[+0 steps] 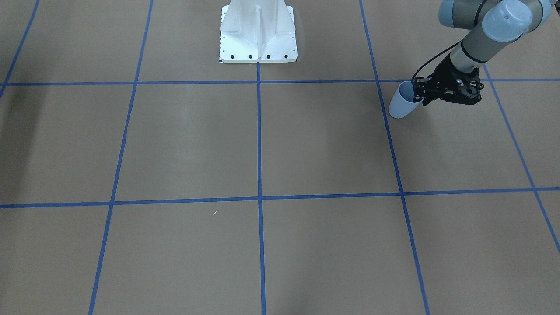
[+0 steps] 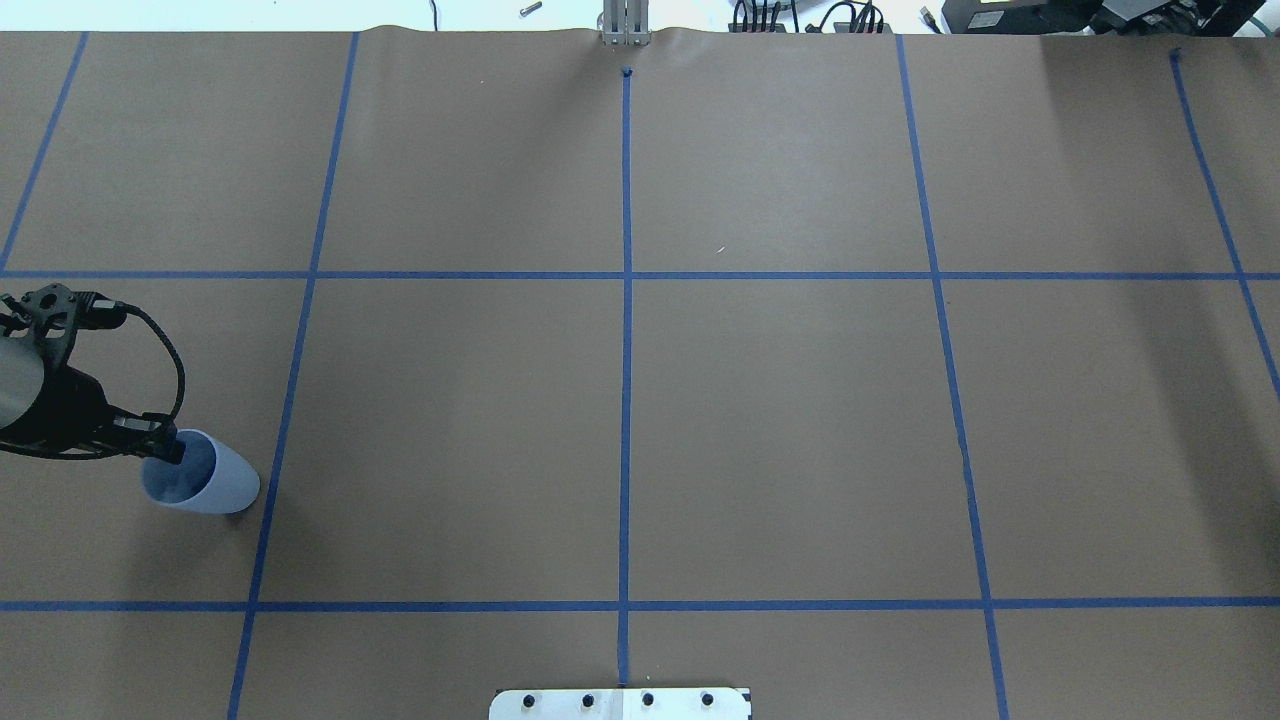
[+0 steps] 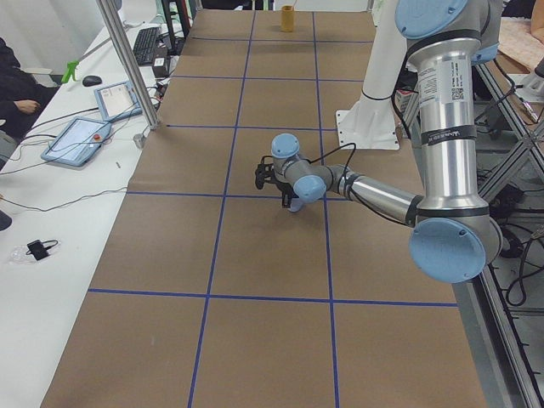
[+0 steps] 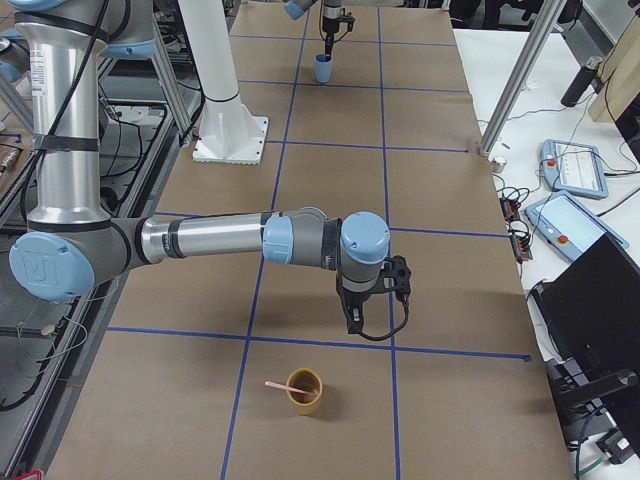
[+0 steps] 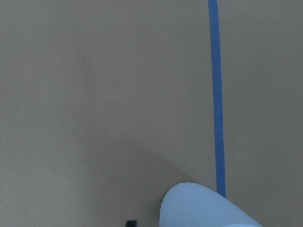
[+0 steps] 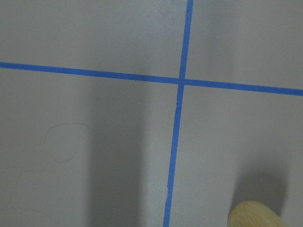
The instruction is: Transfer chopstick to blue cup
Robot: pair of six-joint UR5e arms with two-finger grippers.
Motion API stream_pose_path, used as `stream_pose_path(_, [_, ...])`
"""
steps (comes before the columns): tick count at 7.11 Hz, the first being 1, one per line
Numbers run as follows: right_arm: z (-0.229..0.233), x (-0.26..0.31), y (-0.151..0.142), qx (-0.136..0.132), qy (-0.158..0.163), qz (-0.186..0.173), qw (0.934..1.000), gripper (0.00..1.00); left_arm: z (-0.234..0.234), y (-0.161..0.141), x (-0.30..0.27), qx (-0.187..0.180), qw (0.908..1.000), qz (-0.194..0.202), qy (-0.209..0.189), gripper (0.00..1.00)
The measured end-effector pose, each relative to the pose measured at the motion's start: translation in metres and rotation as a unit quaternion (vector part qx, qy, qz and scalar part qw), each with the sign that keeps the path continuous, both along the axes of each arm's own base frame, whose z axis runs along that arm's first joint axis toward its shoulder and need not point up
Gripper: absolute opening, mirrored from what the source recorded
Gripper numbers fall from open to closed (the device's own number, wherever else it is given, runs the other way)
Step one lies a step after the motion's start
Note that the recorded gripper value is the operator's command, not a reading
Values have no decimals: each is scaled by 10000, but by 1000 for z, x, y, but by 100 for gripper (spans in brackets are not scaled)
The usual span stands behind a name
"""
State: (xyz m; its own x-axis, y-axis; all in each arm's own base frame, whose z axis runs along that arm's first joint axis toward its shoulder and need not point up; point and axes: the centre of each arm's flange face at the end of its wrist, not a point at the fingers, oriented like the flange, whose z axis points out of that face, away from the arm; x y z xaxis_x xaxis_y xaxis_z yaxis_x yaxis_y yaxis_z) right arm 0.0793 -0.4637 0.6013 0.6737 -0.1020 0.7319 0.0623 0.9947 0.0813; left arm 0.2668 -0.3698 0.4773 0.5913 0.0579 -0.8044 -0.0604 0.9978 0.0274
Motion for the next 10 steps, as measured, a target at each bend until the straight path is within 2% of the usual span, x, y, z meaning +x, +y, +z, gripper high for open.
stream_pose_path(2, [0,0,1,9,12,-9,10000,100,-32,2,-6,-245,9993,43,262,0])
stream_pose_path(3, [4,0,4,-18,30,-14,10000,100,-62,-10,-10,-437,9984,13,369,0])
stream_pose_path(5, [11,0,10,-98,36,2,9999,100,-162,-64,16,-779,9962,-218,337,0])
stream_pose_path(7, [9,0,11,-106,15,22,9999,100,-267,-115,73,-1079,9926,-559,66,0])
stream_pose_path(8, [9,-1,11,-103,-4,25,9999,100,-295,-130,109,-1150,9911,-677,-48,0])
stream_pose_path(10, [9,-1,14,-82,-20,3,10000,100,-316,-168,167,-1208,9884,-917,-4,0])
